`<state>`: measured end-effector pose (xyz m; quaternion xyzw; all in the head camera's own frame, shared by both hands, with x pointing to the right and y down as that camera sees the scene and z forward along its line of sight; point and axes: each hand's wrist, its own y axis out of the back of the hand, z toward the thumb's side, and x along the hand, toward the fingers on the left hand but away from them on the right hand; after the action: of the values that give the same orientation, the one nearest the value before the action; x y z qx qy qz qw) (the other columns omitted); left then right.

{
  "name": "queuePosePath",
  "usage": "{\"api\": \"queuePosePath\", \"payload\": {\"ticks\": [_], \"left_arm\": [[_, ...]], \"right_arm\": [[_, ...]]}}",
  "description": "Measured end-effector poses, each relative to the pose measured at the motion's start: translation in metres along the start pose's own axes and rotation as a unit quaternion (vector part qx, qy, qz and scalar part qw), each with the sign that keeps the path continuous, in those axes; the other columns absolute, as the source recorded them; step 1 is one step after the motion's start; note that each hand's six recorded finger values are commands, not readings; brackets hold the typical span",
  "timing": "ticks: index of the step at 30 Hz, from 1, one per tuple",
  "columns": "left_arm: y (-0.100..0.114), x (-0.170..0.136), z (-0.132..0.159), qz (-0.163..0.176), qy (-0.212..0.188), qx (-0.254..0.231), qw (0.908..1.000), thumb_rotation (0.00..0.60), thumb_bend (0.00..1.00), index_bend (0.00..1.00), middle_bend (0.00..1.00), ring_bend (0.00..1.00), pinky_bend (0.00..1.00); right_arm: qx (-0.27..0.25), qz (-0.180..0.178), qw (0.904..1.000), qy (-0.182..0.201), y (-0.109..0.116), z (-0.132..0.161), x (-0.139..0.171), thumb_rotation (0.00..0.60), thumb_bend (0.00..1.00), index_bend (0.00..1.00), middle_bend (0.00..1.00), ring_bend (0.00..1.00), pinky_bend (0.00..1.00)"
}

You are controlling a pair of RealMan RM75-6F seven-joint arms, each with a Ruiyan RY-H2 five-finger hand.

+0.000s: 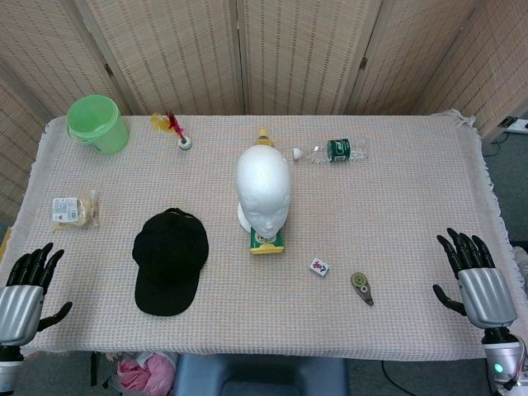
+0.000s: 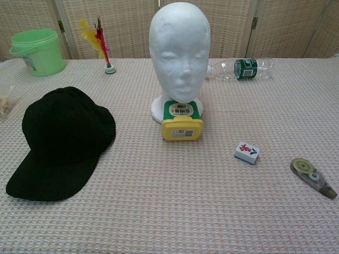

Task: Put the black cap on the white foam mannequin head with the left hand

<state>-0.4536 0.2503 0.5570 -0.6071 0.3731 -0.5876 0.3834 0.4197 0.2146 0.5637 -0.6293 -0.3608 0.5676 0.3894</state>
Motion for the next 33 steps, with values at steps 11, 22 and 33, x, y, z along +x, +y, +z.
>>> {"api": "queuePosePath", "payload": {"ticks": [11,22,33], "left_arm": [[-0.005,-0.005,0.019,0.010,-0.034,-0.018,0.9992,0.600,0.23,0.08,0.02,0.01,0.22],[-0.055,-0.039,0.059,0.000,-0.091,-0.029,0.9954,0.600,0.23,0.14,0.06,0.09,0.34],[-0.078,-0.048,0.081,-0.008,-0.119,0.003,0.9928,0.600,0.23,0.19,0.10,0.10,0.34]], "right_arm": [[-0.013,0.005,0.9999,0.010,0.003,0.006,0.005,0.600,0.21,0.00,0.00,0.00,0.00],[-0.026,0.001,0.9995,0.020,0.014,0.008,0.020,0.600,0.21,0.00,0.00,0.00,0.00],[-0.026,0.010,0.9994,0.019,0.013,0.008,0.025,0.600,0.21,0.00,0.00,0.00,0.00]]}}
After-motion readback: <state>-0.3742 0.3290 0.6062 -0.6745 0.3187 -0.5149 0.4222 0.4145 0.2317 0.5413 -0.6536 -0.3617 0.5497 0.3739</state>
